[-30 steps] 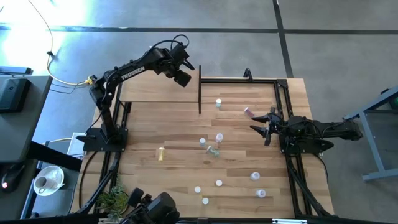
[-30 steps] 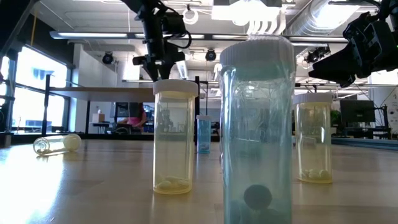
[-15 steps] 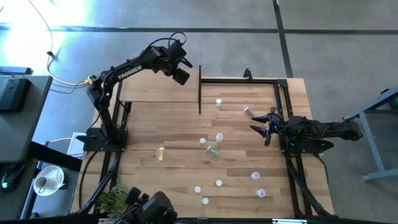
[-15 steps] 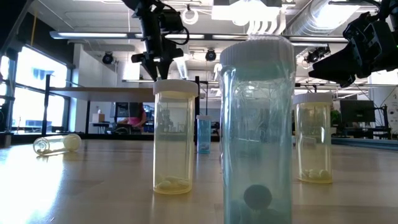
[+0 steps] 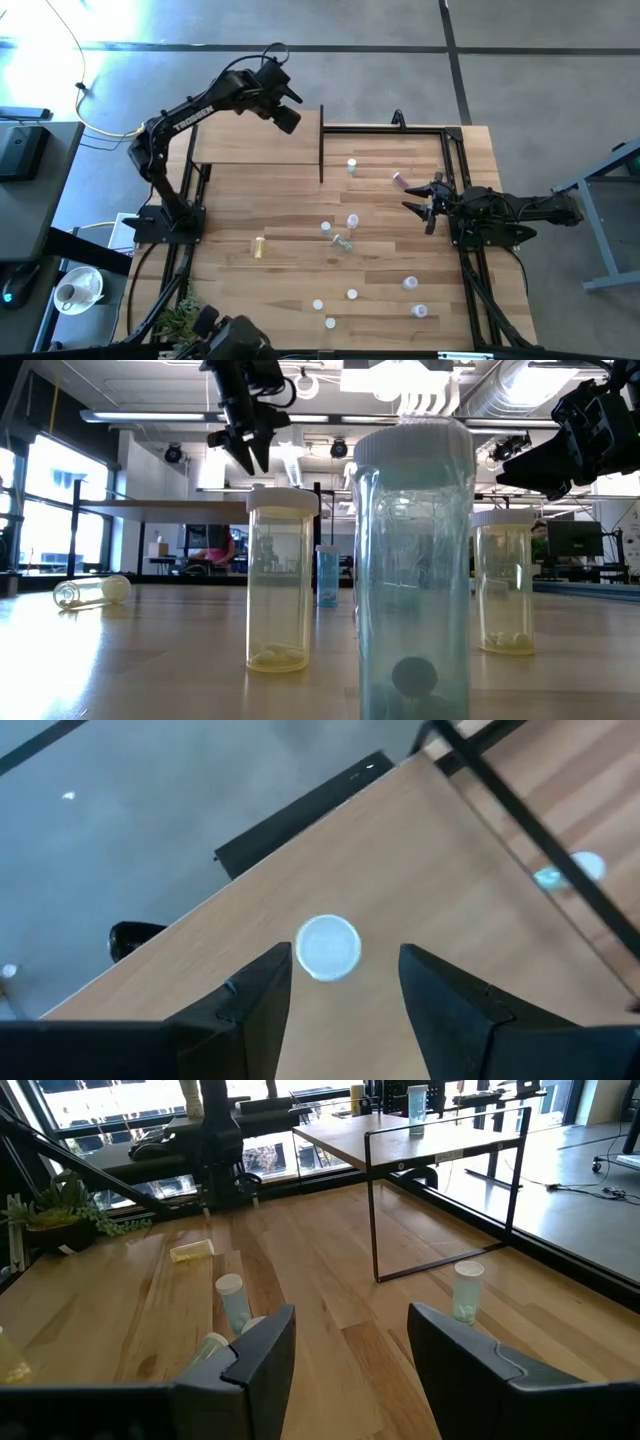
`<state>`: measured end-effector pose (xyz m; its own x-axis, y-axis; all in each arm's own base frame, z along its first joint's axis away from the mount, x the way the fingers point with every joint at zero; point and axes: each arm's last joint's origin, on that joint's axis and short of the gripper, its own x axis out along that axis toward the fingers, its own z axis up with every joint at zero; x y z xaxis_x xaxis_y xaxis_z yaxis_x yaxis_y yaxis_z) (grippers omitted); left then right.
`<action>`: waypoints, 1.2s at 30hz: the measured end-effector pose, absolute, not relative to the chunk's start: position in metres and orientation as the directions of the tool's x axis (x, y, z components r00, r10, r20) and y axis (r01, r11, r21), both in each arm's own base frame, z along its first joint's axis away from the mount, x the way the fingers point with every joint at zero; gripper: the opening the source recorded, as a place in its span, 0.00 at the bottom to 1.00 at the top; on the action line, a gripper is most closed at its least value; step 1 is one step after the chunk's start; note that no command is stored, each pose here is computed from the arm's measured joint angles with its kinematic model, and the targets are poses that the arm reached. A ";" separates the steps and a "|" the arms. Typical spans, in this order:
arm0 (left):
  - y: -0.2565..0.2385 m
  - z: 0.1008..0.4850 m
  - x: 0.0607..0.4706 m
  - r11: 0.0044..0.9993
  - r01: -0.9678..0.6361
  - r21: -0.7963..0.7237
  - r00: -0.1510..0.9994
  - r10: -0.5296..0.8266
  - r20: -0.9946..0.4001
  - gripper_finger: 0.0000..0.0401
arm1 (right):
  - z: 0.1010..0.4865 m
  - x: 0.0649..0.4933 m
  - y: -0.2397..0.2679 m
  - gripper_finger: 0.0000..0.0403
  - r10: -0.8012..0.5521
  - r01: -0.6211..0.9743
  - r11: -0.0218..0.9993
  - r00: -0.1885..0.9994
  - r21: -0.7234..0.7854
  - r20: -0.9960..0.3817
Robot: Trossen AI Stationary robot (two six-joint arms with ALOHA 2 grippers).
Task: Pick and place medicine bottles onto shelf by color
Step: Put the top green pill bottle on the shelf
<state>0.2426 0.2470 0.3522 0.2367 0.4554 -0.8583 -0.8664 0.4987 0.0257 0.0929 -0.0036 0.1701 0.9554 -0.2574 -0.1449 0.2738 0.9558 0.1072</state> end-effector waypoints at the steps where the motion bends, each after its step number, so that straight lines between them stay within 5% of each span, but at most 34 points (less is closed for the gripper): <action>1: 0.245 0.356 0.240 0.508 -0.861 0.021 0.248 0.457 -0.854 0.44 | 0.170 0.093 -0.004 0.46 -0.257 0.274 0.956 0.955 0.107 -0.145; 13: 0.197 0.400 0.222 0.667 -0.745 -0.028 0.436 0.454 -0.777 0.44 | 0.170 0.093 -0.004 0.46 -0.257 0.274 0.955 0.956 0.113 -0.143; 36: 0.099 0.324 0.240 0.888 -0.446 -0.114 0.781 0.324 -0.534 0.44 | 0.179 0.094 -0.002 0.46 -0.215 0.223 0.957 0.975 0.186 -0.061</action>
